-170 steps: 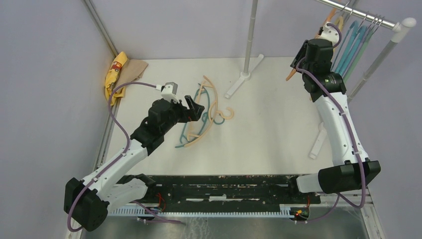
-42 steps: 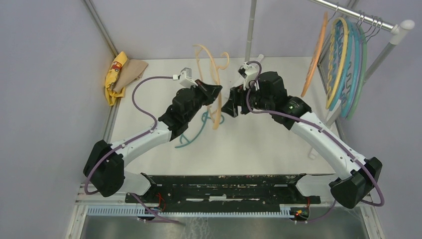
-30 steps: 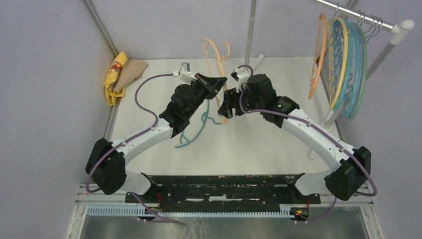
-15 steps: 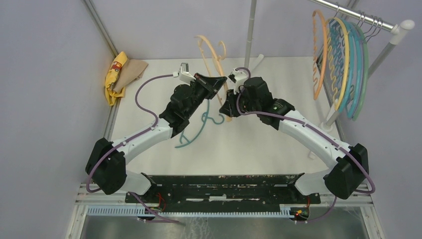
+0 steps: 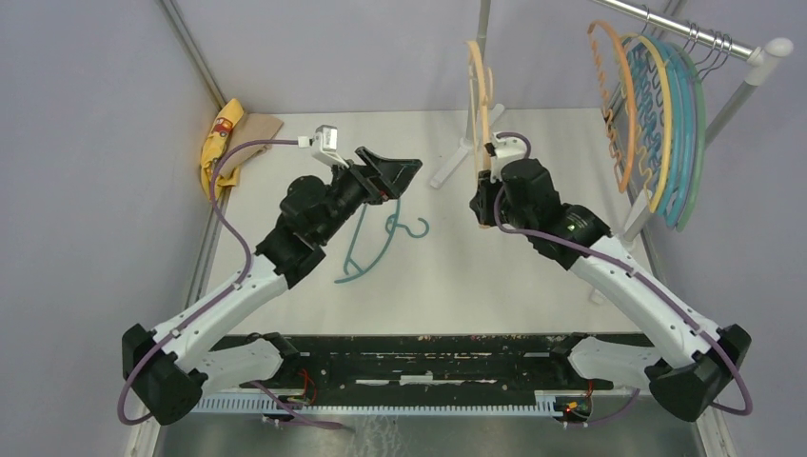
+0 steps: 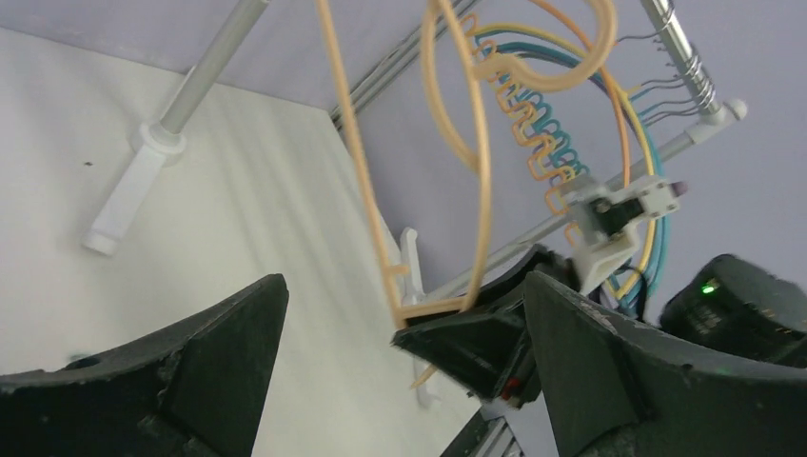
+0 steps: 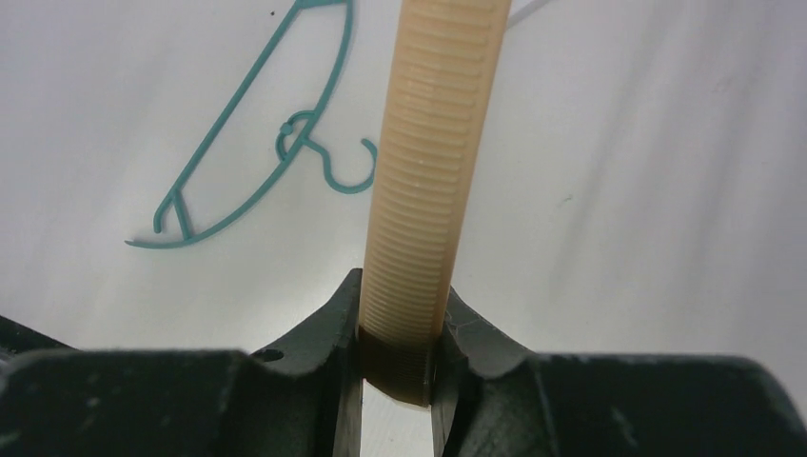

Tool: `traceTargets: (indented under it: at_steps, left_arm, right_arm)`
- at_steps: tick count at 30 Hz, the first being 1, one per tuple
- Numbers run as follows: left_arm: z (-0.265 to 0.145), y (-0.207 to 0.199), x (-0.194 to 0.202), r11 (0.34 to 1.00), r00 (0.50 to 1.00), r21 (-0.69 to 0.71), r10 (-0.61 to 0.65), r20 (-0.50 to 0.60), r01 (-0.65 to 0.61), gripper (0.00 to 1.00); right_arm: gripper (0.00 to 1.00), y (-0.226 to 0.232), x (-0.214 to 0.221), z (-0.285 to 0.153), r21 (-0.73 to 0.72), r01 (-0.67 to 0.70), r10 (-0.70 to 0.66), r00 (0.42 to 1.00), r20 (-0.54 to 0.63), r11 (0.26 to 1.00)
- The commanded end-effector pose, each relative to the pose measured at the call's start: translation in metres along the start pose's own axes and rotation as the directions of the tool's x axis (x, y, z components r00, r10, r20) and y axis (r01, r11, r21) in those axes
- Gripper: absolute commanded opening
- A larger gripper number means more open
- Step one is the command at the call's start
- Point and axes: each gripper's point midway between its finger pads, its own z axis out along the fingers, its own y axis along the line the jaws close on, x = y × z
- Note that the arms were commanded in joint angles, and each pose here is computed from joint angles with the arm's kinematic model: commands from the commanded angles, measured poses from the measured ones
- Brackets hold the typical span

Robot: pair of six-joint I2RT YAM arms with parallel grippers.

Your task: Organize the hangers

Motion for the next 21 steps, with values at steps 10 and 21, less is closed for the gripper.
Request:
traceTargets:
  at_steps: [10,21]
  left_arm:
    - [-0.026,0.089,0.038,0.930,0.962,-0.256,0.233,-0.139,-0.262,0.99]
    - [-0.028,0.102,0.054,0.926,0.958,-0.265,0.226,-0.175,-0.267,0.99]
  right_arm:
    - [0.01,-0.042,-0.058,-0.097,0.191,-0.017,-0.008,0.992,0.128,0.982]
    - [0.01,-0.058,-0.083,-0.111,0.290,0.012,-0.058,0.987,0.151,0.957]
